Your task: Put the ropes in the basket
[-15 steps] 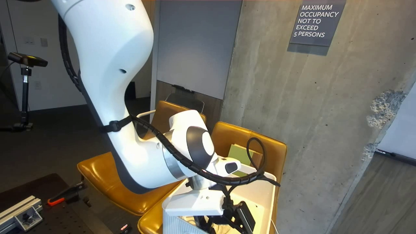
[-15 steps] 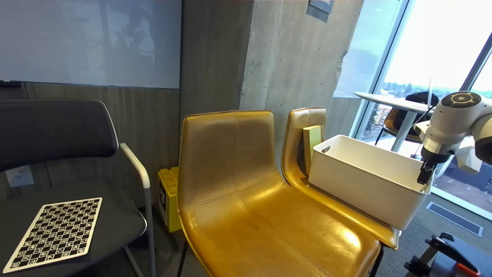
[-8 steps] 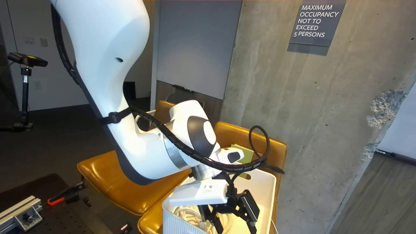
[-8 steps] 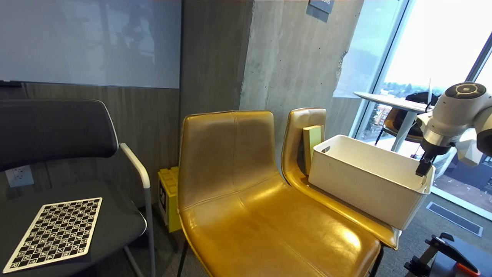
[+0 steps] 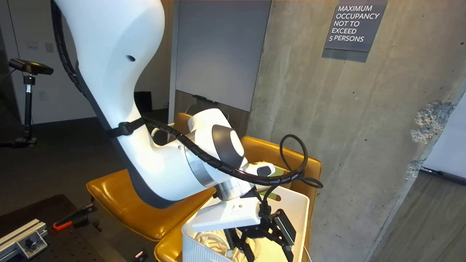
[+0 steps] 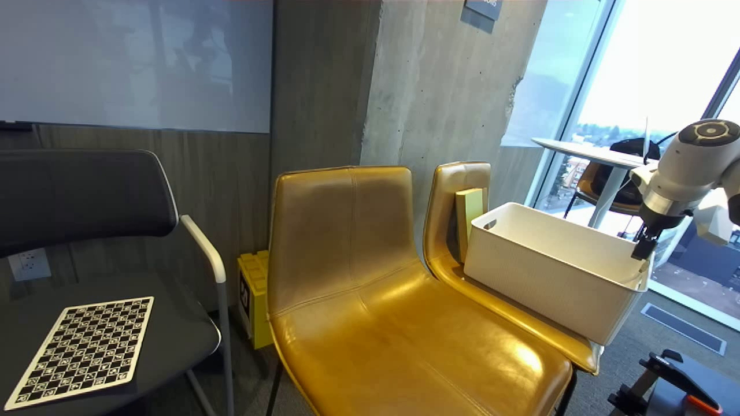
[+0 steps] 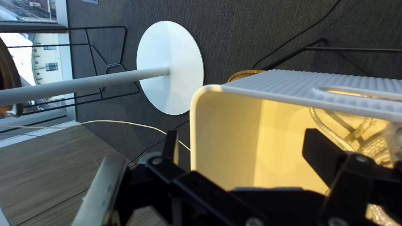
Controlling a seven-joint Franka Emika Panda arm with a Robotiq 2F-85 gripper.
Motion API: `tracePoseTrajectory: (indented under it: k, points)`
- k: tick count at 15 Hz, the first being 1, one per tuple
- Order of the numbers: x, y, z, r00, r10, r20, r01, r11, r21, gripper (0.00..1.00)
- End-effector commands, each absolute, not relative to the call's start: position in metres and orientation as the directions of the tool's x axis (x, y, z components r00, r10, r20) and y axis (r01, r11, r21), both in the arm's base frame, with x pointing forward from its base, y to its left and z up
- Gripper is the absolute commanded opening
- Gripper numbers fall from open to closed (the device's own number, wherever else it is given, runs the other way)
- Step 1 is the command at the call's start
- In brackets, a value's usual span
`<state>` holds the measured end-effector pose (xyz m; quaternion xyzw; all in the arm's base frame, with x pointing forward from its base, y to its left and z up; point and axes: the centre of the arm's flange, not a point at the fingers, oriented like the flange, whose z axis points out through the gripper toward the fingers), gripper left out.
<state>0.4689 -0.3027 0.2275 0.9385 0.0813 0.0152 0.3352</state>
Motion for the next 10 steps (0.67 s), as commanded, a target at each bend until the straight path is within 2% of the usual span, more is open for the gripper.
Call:
tracePoseTrajectory:
  k: [1, 10]
  points:
    - [0.457, -0.302, 0.224, 0.984, 0.174, -0.026, 0.15, -0.752, 0.641, 1.0]
    - [0.443, -0.308, 0.209, 0.985, 0.164, -0.048, 0.155, -0.74, 0.655, 1.0]
